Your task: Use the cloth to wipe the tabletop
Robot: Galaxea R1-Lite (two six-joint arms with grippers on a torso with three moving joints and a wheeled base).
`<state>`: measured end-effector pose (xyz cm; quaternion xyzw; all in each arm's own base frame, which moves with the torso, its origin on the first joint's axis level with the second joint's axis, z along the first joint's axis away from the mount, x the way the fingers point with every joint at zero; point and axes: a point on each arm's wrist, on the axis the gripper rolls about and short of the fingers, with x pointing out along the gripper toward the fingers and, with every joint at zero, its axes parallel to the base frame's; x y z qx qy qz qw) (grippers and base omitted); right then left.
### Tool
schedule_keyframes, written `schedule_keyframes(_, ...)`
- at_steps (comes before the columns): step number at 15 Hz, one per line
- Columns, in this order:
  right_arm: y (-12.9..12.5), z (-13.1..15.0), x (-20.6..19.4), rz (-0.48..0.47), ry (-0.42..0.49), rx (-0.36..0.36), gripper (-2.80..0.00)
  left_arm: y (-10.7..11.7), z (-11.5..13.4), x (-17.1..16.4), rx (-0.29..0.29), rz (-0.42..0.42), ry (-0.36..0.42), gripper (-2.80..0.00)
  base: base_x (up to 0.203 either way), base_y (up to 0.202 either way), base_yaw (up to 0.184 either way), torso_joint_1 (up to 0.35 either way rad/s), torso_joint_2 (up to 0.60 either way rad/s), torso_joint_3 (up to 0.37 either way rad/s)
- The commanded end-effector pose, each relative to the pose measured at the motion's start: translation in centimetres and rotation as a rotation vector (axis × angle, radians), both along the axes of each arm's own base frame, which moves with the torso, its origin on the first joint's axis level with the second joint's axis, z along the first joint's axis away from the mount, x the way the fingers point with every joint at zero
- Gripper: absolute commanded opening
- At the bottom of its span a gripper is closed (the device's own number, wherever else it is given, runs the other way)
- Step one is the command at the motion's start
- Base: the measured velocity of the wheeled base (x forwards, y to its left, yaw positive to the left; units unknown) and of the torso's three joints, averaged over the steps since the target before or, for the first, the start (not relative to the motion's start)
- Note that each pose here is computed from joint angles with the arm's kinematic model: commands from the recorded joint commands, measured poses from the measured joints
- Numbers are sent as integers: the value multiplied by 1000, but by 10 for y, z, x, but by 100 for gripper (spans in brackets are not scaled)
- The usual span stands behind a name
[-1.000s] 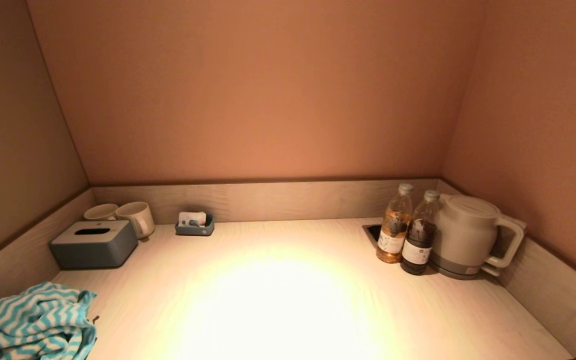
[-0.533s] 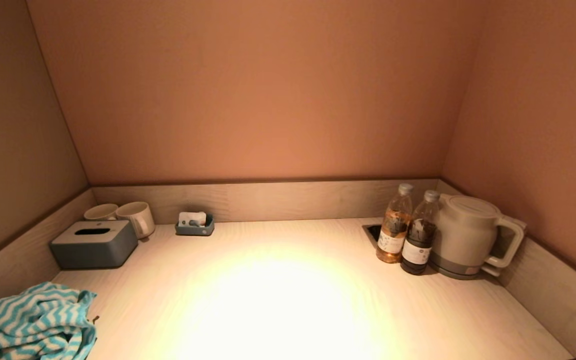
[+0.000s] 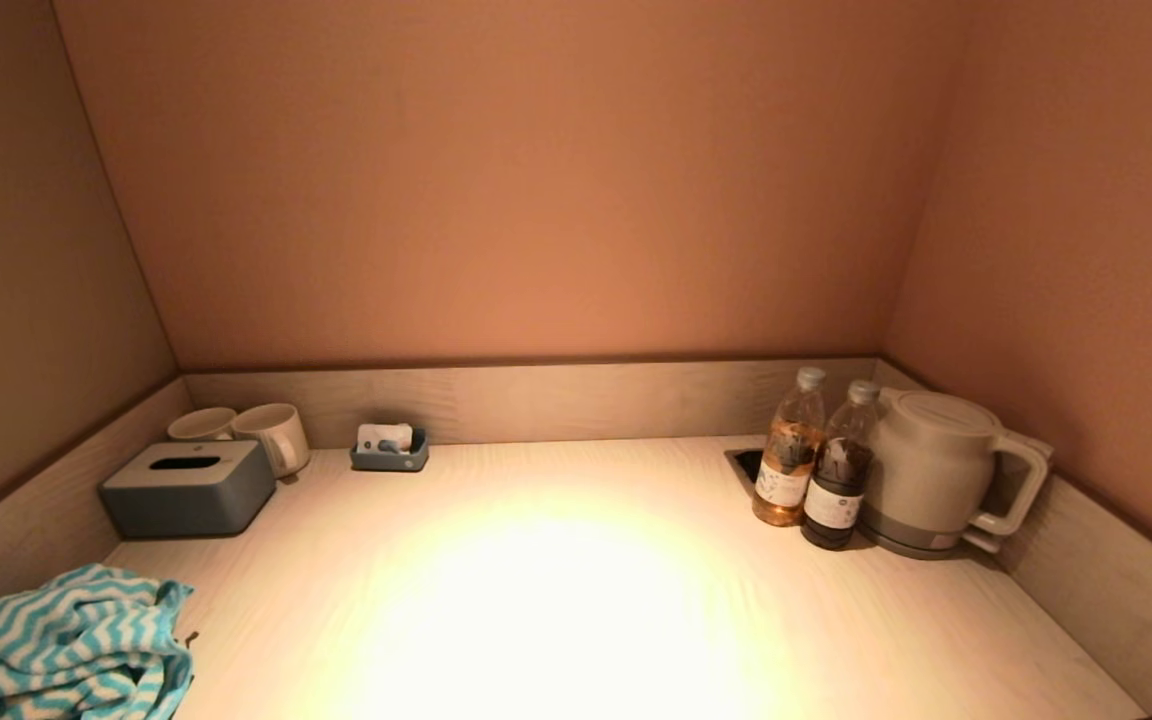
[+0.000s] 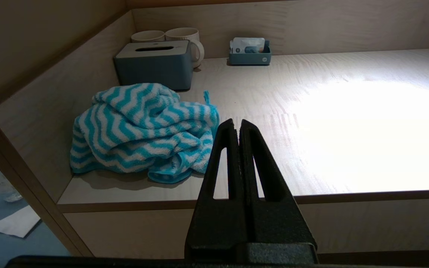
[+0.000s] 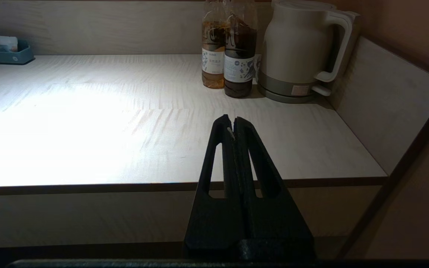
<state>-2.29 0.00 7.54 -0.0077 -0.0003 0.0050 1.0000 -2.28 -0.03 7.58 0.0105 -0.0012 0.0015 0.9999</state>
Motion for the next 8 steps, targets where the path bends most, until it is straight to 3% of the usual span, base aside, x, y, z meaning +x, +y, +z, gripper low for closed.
schedule_keyframes(1,0,0,0,1,0,0,-280,0,0,0,0,-1,-1,-280,0,0,0,0,0,0)
schedule_keyframes(8,0,0,0,2,0,0,-280,0,0,0,0,0,-1,-280,0,0,0,0,0,0)
